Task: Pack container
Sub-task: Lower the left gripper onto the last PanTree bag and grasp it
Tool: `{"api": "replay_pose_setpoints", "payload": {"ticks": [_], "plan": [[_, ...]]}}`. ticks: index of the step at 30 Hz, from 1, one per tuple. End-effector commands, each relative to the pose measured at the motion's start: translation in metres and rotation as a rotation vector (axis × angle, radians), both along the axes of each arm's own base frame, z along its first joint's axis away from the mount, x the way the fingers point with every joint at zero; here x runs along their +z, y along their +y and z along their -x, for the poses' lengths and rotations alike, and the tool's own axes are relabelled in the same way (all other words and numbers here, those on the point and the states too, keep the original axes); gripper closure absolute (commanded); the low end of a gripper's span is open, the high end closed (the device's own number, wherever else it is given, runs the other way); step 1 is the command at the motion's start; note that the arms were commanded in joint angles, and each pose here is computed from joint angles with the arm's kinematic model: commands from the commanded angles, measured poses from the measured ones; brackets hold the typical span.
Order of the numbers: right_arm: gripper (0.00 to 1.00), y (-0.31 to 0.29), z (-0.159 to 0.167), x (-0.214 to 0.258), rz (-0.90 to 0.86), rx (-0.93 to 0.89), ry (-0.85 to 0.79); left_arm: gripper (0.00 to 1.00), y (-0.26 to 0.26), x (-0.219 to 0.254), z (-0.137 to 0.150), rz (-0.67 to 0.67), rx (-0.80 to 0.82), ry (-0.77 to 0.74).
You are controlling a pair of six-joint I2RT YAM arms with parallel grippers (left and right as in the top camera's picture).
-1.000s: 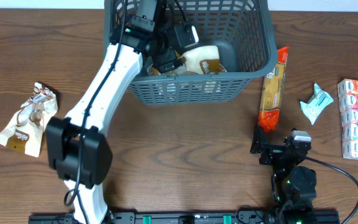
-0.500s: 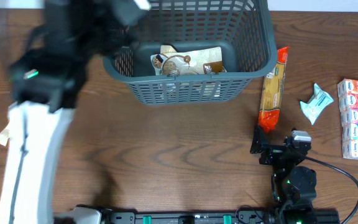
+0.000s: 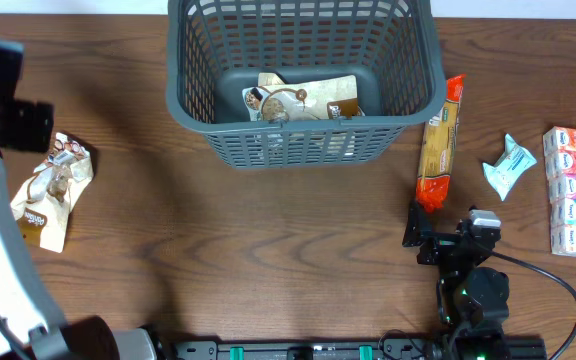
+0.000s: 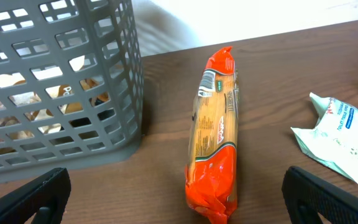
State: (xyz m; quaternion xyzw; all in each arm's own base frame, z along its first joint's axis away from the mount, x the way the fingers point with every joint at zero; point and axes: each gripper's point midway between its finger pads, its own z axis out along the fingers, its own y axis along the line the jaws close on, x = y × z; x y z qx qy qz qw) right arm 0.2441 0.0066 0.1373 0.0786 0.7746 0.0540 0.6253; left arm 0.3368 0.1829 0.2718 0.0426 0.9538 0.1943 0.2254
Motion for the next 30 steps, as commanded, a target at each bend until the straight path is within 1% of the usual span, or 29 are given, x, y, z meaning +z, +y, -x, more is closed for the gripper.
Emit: {"api": "replay_pose_setpoints", "payload": {"ticks": [1, 5, 8, 11, 16, 18, 22, 25, 30], "plan": [[0.01, 0.002, 0.0, -0.002, 0.015, 0.009, 0.005, 0.01, 0.013, -0.048, 0.012, 0.073, 0.02, 0.1], [0.01, 0.002, 0.0, -0.002, 0.015, 0.009, 0.005, 0.01, 0.027, -0.093, 0.027, 0.107, 0.073, 0.152], [0.01, 0.001, 0.0, -0.002, 0.015, 0.009, 0.005, 0.01, 0.028, -0.122, 0.037, 0.121, 0.077, 0.187], [0.01, 0.001, 0.0, -0.002, 0.015, 0.009, 0.005, 0.01, 0.026, -0.145, 0.042, 0.116, 0.039, 0.218], [0.01, 0.001, 0.0, -0.002, 0.015, 0.009, 0.005, 0.01, 0.017, -0.185, 0.054, 0.096, -0.08, 0.295], [0.01, 0.001, 0.0, -0.002, 0.015, 0.008, 0.005, 0.01, 0.015, -0.196, 0.058, 0.097, -0.104, 0.315], [0.01, 0.001, 0.0, -0.002, 0.015, 0.009, 0.005, 0.01, 0.016, -0.215, 0.056, 0.102, -0.11, 0.324], [0.01, 0.001, 0.0, -0.002, 0.013, 0.008, 0.005, 0.01, 0.012, -0.23, 0.054, 0.128, -0.171, 0.352], [0.01, 0.001, 0.0, -0.002, 0.007, 0.007, 0.006, 0.02, 0.018, -0.242, 0.044, 0.118, -0.172, 0.34]]}}
